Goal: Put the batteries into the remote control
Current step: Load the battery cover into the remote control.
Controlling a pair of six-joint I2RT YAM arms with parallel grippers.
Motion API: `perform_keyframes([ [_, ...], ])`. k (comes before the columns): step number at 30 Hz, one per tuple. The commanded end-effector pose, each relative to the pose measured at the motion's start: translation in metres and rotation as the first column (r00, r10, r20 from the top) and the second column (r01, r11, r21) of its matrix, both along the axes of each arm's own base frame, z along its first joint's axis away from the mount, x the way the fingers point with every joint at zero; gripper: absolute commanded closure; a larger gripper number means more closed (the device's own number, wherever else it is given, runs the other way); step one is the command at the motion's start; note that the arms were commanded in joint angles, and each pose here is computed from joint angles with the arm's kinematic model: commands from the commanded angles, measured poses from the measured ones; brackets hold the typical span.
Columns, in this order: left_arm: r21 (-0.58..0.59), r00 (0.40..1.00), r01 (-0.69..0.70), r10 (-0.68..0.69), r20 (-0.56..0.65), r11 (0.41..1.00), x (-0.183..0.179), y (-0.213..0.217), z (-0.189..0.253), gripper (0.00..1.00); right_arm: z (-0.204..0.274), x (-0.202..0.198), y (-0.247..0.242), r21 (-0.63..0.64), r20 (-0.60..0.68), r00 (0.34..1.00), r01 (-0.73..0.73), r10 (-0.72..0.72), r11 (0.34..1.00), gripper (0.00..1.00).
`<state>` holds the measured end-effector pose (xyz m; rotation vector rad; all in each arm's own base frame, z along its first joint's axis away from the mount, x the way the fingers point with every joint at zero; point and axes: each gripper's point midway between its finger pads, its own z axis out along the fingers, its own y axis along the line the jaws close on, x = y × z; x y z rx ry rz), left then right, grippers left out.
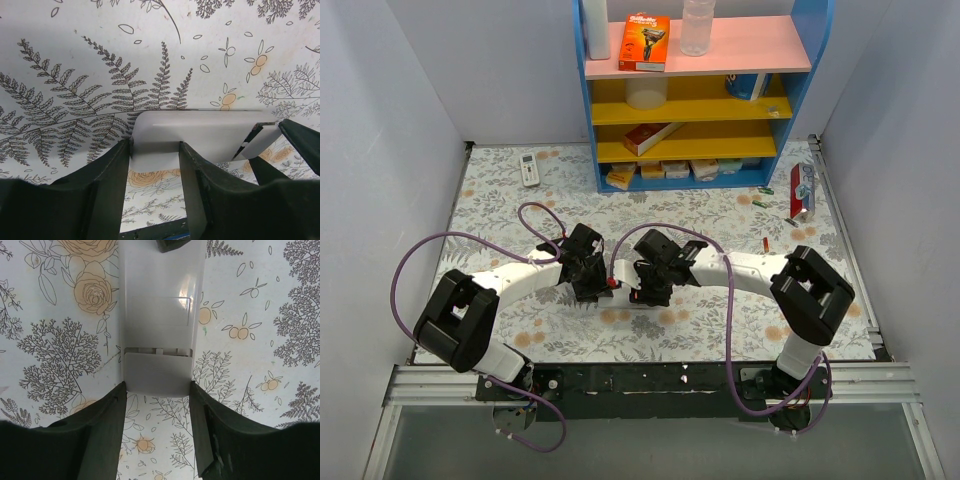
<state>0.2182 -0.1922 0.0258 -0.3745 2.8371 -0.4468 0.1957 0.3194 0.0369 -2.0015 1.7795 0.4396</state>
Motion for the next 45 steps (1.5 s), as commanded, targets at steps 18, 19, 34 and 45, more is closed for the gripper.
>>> perform_keyframes([
  [18,0.061,0.998,0.005,-0.001,-0.065,0.998,-0.018,0.012,-0.016,0.60,-0.009,-0.025,-0.005,-0.067,-0.144,0.988,-0.066,0.056,0.996,0.67],
  [19,0.060,0.998,0.005,-0.001,-0.064,0.998,-0.018,0.012,-0.016,0.60,-0.008,-0.026,-0.007,-0.078,-0.150,0.987,-0.066,0.054,0.995,0.67],
  [34,0.051,0.998,0.010,-0.007,-0.059,0.999,-0.018,0.011,-0.014,0.60,-0.008,-0.022,-0.004,-0.123,-0.172,0.985,-0.048,0.026,0.991,0.61],
  [45,0.044,0.999,0.012,-0.010,-0.052,0.999,-0.018,0.011,-0.012,0.60,-0.007,-0.022,0.002,-0.128,-0.182,0.983,-0.055,0.031,0.990,0.55],
])
